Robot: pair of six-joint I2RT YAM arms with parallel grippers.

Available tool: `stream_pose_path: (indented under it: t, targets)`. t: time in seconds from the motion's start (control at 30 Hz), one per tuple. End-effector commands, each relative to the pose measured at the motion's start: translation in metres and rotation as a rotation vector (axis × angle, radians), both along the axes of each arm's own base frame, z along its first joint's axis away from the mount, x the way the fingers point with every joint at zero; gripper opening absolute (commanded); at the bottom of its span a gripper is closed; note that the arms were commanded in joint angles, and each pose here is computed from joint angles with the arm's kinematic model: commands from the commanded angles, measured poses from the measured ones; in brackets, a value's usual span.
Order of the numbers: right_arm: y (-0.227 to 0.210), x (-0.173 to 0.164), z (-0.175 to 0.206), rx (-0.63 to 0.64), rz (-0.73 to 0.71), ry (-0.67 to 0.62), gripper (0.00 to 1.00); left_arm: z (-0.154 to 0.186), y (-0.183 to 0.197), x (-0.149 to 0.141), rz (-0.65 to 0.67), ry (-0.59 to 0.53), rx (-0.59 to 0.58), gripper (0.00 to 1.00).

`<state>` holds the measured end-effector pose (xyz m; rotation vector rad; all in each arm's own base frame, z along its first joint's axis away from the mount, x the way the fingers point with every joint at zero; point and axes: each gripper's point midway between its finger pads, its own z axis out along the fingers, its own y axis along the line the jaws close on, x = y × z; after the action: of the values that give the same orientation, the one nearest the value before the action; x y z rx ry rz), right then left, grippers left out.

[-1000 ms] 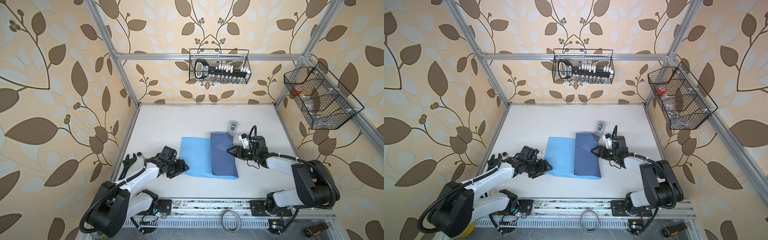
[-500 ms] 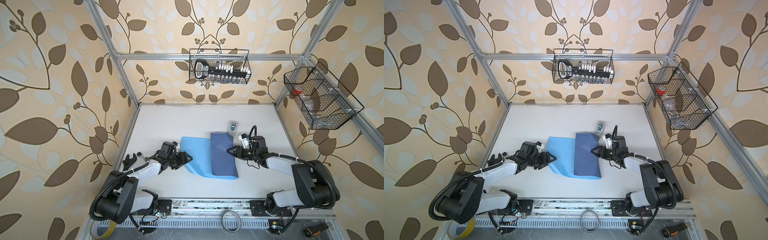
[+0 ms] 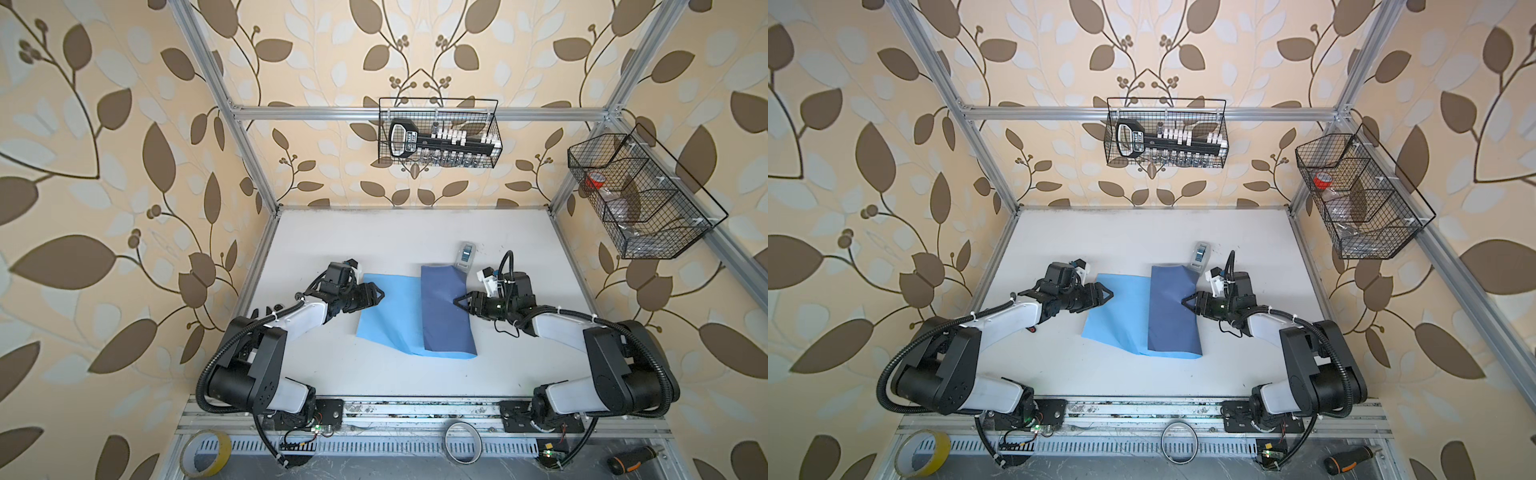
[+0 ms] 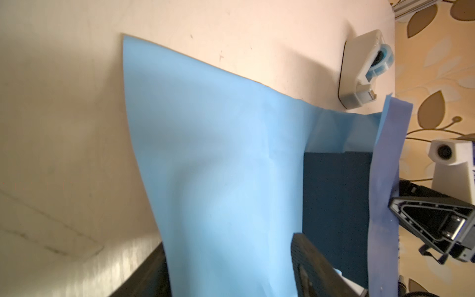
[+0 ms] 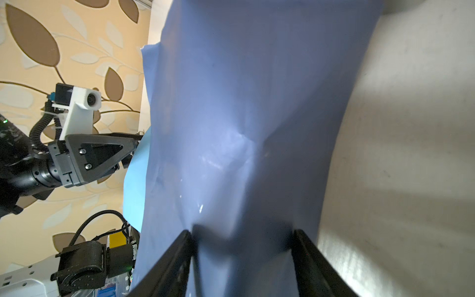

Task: Wrap a gift box in wrapping paper
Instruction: Fold the wrapping paper for the gift box.

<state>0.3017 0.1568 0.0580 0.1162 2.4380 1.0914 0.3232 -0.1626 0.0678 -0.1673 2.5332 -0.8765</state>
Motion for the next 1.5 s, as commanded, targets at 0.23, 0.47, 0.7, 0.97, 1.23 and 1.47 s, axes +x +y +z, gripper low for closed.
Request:
stream_pose_path:
  t: [0.23,0.47,0.7,0.97,1.23,1.47]
  targets:
    - [-0.015,-0.036,-0.051,-0.116,-0.017,0.183,0.60,-0.033,0.009,-0.015,0.028,0.160,0.012,0.41]
    - [-0.014,-0.036,-0.051,-0.117,-0.016,0.181,0.59,-0.024,0.009,-0.008,0.028,0.122,-0.005,0.25]
    - [-0.013,-0.036,-0.052,-0.120,-0.013,0.182,0.59,-0.012,0.015,-0.003,0.055,0.068,0.012,0.28]
    - [-0.012,-0.035,-0.052,-0.137,-0.012,0.183,0.65,-0.004,0.012,-0.004,0.042,0.064,-0.019,0.28]
    - [-0.015,-0.035,-0.056,-0.198,-0.023,0.183,0.75,0.008,0.005,-0.009,0.024,0.059,-0.070,0.25]
    - [-0.018,-0.035,-0.058,-0.265,-0.030,0.181,0.79,0.013,0.001,-0.016,0.016,0.066,-0.109,0.25]
